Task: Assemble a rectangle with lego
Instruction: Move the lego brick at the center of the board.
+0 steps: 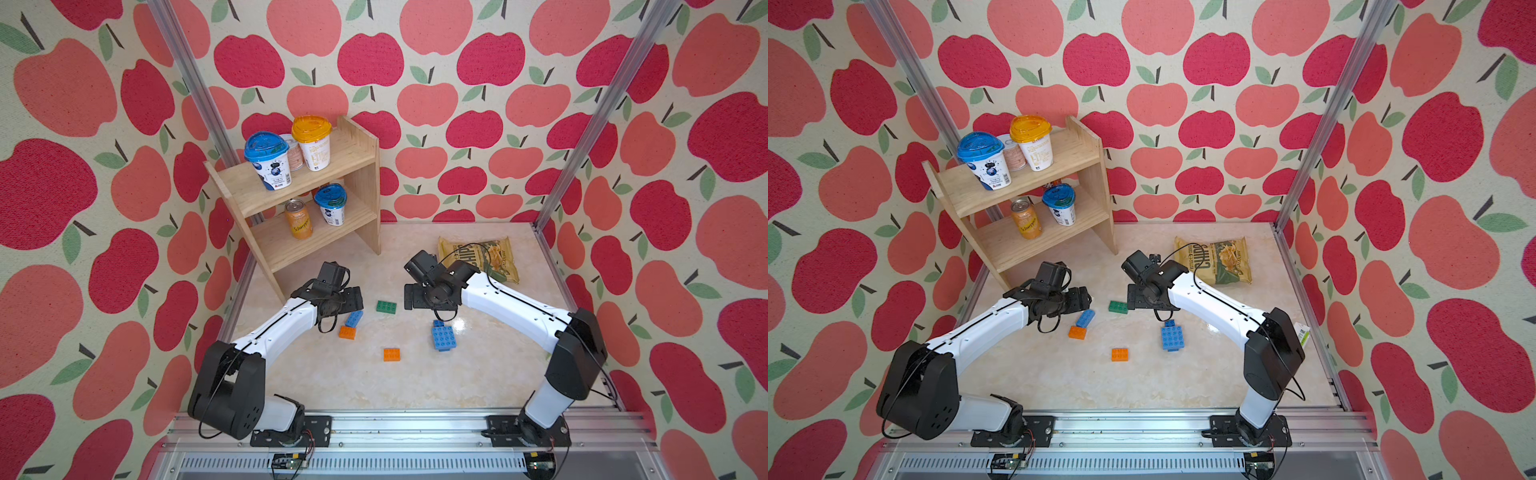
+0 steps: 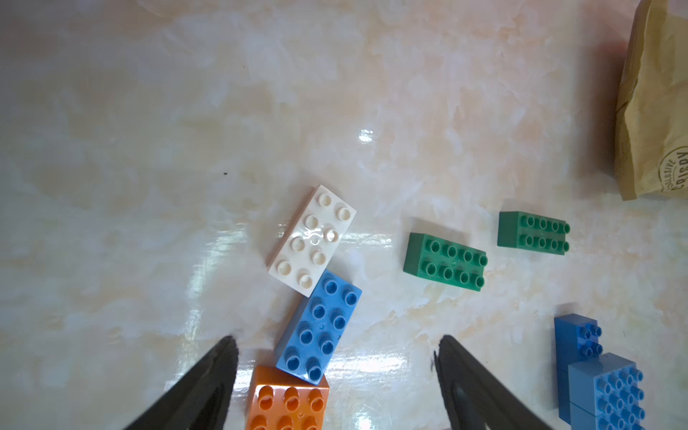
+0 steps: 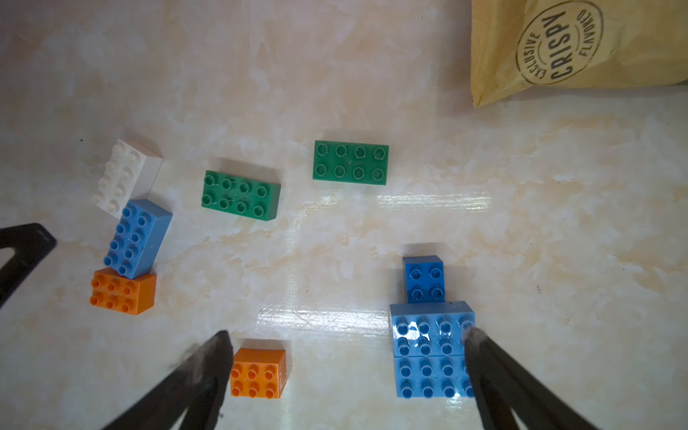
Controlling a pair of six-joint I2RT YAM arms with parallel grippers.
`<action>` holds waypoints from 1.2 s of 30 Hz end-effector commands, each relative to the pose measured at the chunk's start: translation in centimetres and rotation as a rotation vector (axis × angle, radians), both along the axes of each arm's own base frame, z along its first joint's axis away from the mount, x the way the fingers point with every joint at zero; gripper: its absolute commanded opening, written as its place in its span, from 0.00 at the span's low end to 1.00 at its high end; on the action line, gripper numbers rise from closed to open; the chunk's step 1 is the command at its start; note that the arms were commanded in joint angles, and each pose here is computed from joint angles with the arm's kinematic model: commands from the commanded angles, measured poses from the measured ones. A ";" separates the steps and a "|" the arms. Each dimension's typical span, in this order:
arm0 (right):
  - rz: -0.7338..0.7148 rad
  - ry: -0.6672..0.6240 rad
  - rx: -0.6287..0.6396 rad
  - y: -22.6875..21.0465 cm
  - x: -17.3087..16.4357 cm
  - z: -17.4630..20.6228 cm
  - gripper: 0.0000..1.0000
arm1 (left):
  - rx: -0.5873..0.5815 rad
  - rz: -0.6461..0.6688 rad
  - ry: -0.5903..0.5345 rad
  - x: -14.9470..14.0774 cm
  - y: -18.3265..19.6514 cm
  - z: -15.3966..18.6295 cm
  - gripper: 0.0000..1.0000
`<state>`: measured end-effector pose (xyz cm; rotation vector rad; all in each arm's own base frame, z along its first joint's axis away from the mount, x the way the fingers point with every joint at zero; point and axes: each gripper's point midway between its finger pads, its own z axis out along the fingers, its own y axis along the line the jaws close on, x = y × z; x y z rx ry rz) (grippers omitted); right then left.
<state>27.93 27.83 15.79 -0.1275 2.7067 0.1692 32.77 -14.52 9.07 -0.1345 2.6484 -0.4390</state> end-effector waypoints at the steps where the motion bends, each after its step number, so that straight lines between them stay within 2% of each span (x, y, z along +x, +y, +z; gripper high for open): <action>1: -0.048 -0.048 0.006 -1.7 0.0 1.4 1.00 | -0.047 -0.092 0.074 -0.9 -1.6 -0.5 0.83; 5: -0.062 -0.052 0.005 -2.4 -0.1 1.3 1.00 | -0.010 -0.109 0.119 -1.2 -2.0 -1.6 0.83; 14: -0.054 -0.057 0.005 -2.6 -0.1 1.3 1.00 | 0.084 -0.107 0.147 -0.9 -1.7 -4.1 0.90; 20: -0.063 -0.051 0.003 -3.0 -0.5 0.9 1.00 | 0.149 -0.203 0.126 -0.4 -3.4 -4.9 0.92; 28: -0.084 -0.070 0.001 -3.9 -0.7 1.3 1.00 | 0.080 -0.392 0.078 -0.9 -9.1 -4.7 0.89; 36: -0.099 -0.078 0.018 -4.5 -0.9 1.6 1.00 | 0.034 -0.475 0.038 -1.3 -12.0 -4.3 0.86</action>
